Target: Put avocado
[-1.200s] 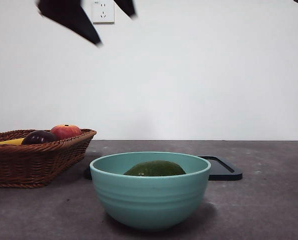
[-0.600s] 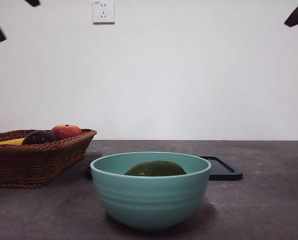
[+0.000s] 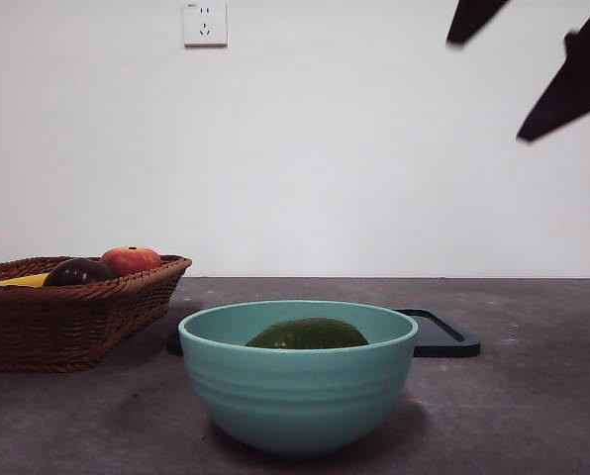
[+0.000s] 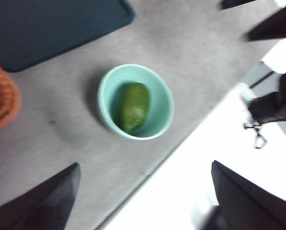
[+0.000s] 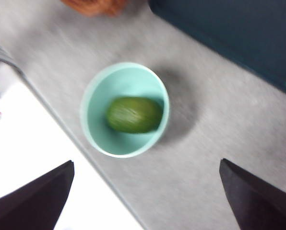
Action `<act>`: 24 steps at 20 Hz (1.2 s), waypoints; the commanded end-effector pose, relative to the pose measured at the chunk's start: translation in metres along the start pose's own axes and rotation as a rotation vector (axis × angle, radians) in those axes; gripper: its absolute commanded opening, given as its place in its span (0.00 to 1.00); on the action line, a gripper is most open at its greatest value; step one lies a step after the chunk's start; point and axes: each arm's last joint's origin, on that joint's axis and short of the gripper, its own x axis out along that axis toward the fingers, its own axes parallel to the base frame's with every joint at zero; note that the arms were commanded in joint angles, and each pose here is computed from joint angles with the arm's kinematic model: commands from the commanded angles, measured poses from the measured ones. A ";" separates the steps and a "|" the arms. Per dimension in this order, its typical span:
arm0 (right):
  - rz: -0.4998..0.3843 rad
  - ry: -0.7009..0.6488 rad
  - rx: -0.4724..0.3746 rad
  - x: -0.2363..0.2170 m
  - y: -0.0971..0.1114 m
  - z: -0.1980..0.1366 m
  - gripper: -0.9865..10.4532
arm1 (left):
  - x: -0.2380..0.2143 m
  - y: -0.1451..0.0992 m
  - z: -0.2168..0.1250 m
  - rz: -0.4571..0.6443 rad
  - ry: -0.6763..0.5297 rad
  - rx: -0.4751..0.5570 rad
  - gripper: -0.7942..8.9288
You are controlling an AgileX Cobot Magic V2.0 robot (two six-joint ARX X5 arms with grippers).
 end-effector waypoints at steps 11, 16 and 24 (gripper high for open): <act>-0.071 0.199 -0.094 0.108 -0.002 0.029 0.36 | -0.001 -0.004 0.002 -0.092 -0.006 0.017 0.53; -0.077 0.224 -0.091 0.135 -0.006 0.031 0.27 | -0.001 -0.004 0.002 -0.092 -0.006 0.017 0.53; -0.092 0.260 -0.087 0.152 -0.010 0.029 0.13 | -0.001 -0.004 0.002 -0.092 -0.006 0.017 0.53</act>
